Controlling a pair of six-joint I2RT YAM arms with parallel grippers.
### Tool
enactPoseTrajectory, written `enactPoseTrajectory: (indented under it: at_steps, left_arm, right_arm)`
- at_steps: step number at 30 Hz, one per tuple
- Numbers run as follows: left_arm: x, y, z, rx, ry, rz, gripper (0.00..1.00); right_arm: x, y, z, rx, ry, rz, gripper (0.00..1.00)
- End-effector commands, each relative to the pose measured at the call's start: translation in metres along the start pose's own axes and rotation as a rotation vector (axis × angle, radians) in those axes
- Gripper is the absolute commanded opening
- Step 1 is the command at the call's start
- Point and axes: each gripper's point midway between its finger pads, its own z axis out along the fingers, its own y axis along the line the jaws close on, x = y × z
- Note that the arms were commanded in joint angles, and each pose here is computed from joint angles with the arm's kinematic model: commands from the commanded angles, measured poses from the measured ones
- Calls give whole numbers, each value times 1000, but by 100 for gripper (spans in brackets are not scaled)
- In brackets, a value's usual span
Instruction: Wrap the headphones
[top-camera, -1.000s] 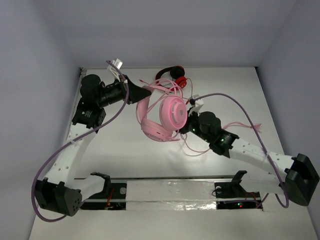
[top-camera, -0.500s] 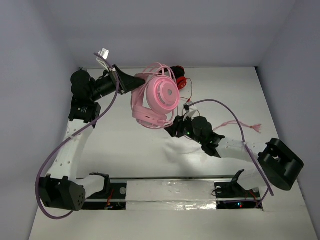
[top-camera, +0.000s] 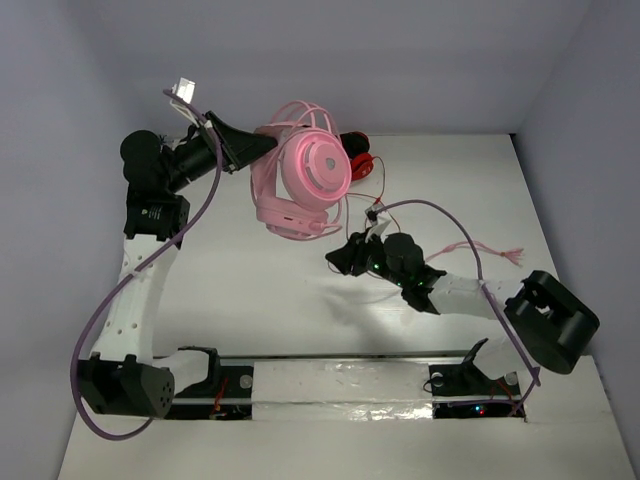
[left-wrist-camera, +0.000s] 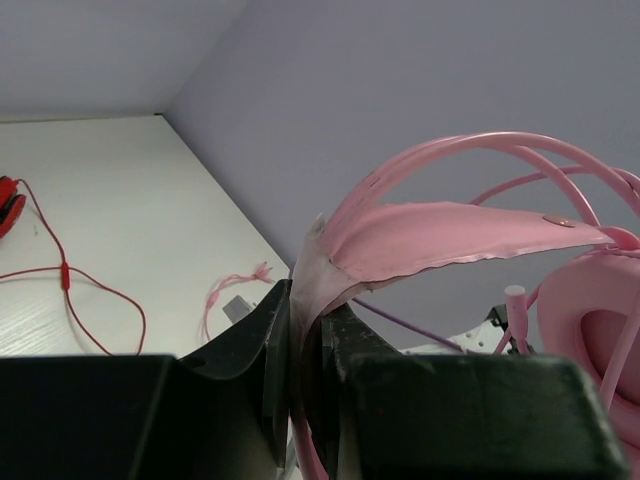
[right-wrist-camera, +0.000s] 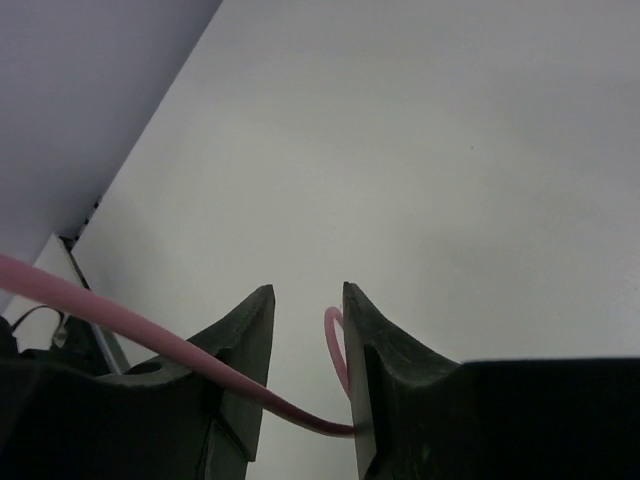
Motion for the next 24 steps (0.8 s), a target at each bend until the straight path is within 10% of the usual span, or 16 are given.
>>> enactPoseTrajectory:
  at_steps: [1, 5, 16, 24]
  left_arm:
    - [-28, -18, -1, -2, -101, 16, 0]
    - [-40, -3, 0, -61, -187, -8, 0]
    - [-40, 107, -28, -390, -512, -159, 0]
    - [-36, 156, -55, -763, -662, 18, 0]
  right_arm:
    - [-11, 14, -7, -63, -47, 18, 38]
    - [-8, 20, -10, -86, -14, 18, 3]
    - [32, 83, -20, -90, 213, -48, 0]
    - [45, 160, -49, -204, 308, -91, 1]
